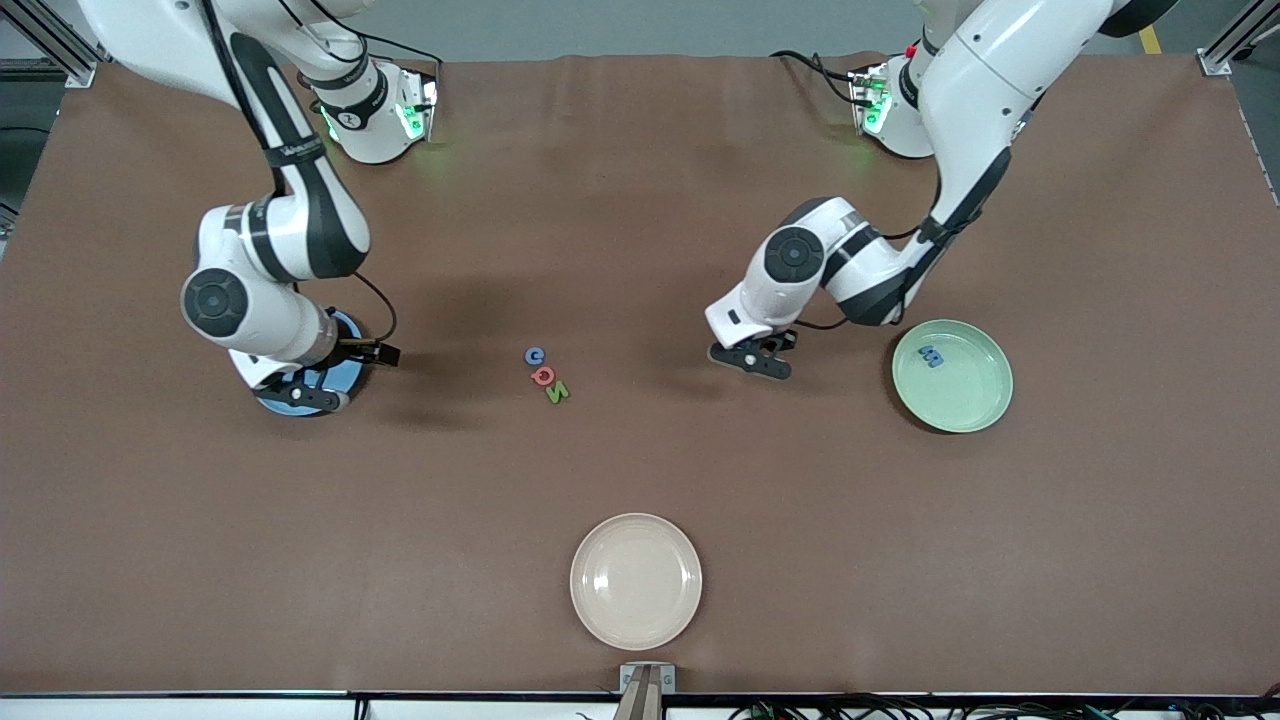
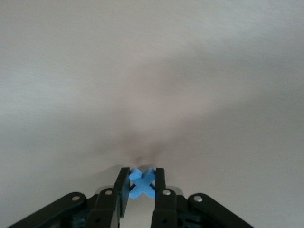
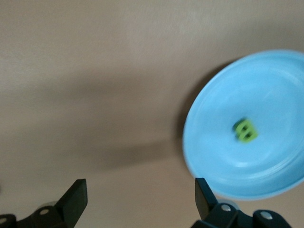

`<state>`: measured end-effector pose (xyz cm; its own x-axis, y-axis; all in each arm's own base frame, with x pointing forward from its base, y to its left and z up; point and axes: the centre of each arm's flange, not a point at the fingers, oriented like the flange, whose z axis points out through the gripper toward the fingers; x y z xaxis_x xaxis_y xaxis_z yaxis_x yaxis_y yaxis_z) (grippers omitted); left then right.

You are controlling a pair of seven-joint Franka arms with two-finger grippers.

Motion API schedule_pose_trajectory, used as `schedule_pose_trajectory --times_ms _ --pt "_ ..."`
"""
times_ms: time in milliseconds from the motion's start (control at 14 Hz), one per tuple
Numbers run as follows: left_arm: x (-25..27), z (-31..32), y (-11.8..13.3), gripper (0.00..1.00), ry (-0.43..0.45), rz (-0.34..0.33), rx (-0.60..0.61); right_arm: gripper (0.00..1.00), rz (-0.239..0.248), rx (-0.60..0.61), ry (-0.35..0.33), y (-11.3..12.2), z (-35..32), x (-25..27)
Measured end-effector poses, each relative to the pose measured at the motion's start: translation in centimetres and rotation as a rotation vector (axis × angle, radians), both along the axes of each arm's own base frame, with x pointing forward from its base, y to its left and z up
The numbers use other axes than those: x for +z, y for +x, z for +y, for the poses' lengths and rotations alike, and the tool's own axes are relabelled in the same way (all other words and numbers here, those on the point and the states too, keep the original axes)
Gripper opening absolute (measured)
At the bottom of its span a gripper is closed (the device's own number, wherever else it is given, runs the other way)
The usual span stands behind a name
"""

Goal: Sort uppercase to blue plate, lowercase to green plate
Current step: 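Drop the x on the green plate while the right gripper returns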

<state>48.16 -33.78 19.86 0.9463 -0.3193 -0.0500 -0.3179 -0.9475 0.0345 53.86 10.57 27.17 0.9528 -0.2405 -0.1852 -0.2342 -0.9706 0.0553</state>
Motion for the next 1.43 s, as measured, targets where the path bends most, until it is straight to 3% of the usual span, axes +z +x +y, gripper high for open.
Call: schedule_pose_trajectory --times_ms 357,570,998,1212,1426 --pt "1.8 6.6 2.4 0.25 0.043 -0.008 -0.092 1.00 0.018 -0.037 -0.075 1.3 0.5 3.2" --pt "1.9 11.8 3.0 0.25 0.043 0.012 -0.141 1.00 0.030 -0.196 -0.116 1.2 1.4 4.9" --pt "1.5 23.8 4.0 0.25 0.087 0.009 -0.252 1.00 -0.024 -0.517 -0.194 -0.8 8.2 6.4" --pt "1.2 27.5 4.2 0.25 0.083 0.020 -0.310 1.00 -0.047 -0.587 -0.200 -1.5 10.0 5.9" --pt "1.1 29.5 4.1 0.25 0.076 0.029 -0.360 1.00 -0.098 -0.629 -0.165 -1.1 10.3 5.4"
